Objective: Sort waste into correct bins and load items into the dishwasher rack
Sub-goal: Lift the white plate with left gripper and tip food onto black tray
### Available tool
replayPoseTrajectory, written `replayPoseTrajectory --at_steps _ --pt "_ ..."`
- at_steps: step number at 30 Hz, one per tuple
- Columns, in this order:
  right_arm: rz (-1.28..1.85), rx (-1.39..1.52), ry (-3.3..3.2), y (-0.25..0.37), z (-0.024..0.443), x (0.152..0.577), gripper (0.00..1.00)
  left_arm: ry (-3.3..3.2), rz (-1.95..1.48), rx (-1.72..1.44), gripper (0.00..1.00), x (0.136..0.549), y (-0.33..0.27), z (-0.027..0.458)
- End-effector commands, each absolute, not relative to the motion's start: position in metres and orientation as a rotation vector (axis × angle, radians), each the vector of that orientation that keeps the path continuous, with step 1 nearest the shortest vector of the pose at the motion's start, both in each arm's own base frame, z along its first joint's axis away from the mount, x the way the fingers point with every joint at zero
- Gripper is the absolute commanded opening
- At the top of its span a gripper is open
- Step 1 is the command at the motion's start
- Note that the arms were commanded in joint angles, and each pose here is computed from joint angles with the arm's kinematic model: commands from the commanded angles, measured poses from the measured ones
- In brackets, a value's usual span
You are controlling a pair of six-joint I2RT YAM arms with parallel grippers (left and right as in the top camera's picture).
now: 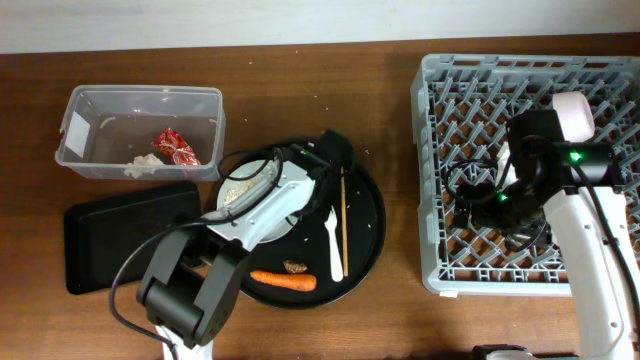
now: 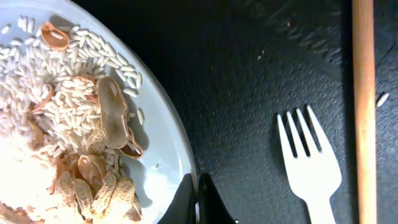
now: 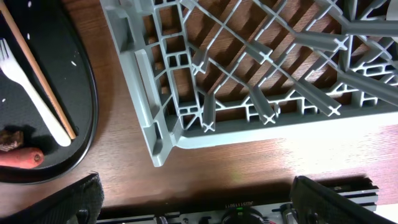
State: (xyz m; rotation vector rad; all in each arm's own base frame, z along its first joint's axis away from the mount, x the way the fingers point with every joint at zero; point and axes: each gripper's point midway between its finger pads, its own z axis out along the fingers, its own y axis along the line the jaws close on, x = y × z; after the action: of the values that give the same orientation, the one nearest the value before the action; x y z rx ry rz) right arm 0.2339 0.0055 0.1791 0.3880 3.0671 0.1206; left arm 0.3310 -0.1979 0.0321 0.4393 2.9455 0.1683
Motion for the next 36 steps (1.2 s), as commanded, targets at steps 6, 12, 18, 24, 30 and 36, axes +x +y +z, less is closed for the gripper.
replayPoseTrajectory --at_steps 6,12,18,24,30,36 --pt "0.113 0.376 3.046 0.003 0.182 0.234 0.99 2.948 0.235 0.389 0.0 0.34 -0.196 0.07" --pt "0.112 0.375 3.04 0.003 0.182 0.236 0.99 2.975 0.313 0.202 0.0 0.329 -0.18 0.083" --pt "0.074 0.377 3.039 -0.001 0.182 0.236 0.99 2.88 0.292 0.125 0.0 0.318 -0.158 0.144" --pt "0.073 0.377 3.043 -0.001 0.182 0.235 0.99 2.963 0.376 -0.225 0.0 0.314 -0.081 0.153" --pt "0.073 0.377 3.043 -0.001 0.182 0.235 0.99 3.011 0.293 -0.559 0.0 0.31 -0.022 0.149" --pt "0.073 0.378 3.045 -0.001 0.182 0.234 0.99 3.038 0.002 -0.561 0.0 0.311 -0.006 0.135"
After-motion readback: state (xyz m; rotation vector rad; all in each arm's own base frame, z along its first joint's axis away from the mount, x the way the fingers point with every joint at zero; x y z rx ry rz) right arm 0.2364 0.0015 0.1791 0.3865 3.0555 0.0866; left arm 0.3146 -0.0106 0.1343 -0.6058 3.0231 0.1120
